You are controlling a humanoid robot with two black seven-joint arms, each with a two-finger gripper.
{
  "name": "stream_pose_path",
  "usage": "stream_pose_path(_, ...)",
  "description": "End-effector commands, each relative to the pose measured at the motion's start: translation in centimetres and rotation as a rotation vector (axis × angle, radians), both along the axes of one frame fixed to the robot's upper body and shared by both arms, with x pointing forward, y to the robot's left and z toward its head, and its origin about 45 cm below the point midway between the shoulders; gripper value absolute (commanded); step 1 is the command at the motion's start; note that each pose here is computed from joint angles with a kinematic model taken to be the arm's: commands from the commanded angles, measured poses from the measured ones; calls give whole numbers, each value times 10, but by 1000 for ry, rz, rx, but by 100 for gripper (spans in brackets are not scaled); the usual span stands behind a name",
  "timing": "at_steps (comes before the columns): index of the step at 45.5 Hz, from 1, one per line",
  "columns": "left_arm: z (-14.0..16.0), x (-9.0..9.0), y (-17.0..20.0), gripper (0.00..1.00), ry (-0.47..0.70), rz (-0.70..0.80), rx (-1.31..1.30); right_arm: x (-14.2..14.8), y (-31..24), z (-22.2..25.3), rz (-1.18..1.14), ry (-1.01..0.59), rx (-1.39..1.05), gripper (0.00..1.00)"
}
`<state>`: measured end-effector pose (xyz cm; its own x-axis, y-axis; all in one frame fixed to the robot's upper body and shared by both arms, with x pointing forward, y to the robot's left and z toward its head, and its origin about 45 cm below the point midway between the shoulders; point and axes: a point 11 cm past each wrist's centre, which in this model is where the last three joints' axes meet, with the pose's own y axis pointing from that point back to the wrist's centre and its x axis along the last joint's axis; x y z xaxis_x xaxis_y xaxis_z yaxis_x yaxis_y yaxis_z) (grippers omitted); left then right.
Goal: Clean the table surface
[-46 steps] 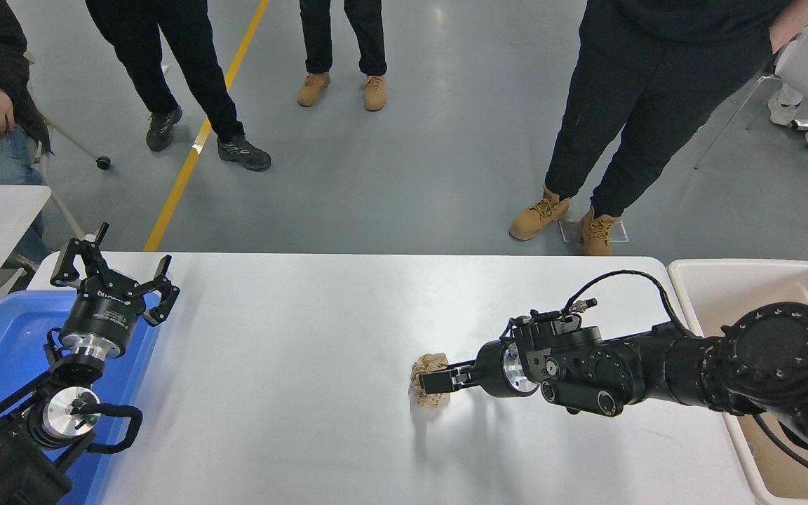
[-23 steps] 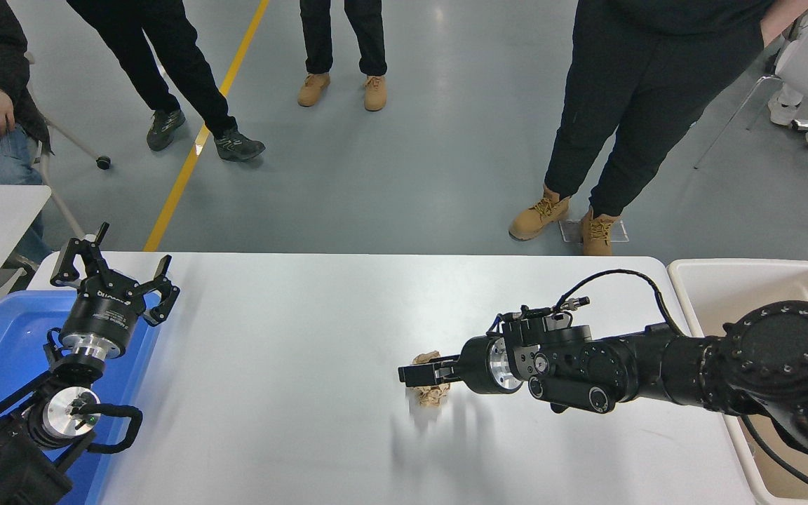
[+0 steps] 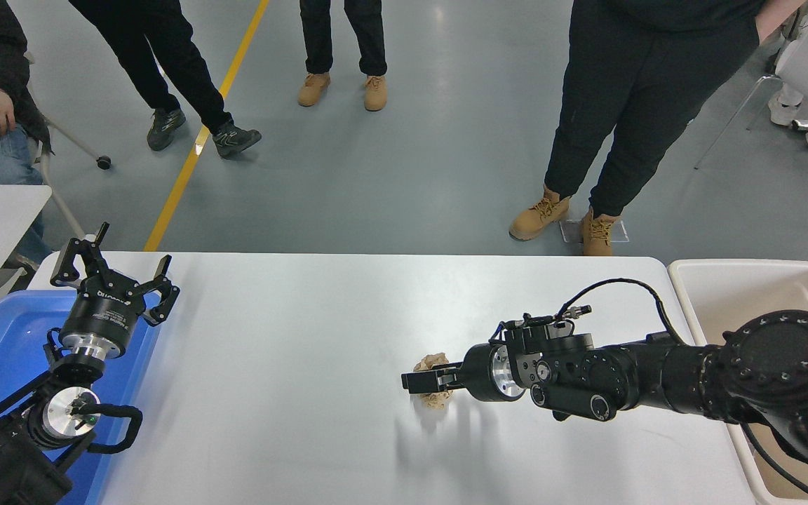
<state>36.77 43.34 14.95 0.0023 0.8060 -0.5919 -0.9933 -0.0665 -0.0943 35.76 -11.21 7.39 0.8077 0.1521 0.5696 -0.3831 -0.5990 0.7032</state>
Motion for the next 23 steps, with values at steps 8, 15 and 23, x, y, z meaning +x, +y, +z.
stream_pose_path(8, 0, 0, 0, 99, 0, 0, 0, -3, -17, -14, 82, -53, -99, 81)
stream_pose_path(15, 0, 0, 0, 99, 1, 0, 0, -1, -23, -14, 180, -105, -148, 47)
stream_pose_path(23, 0, 0, 0, 99, 0, 0, 0, 3, -27, -13, 186, -120, -166, 20)
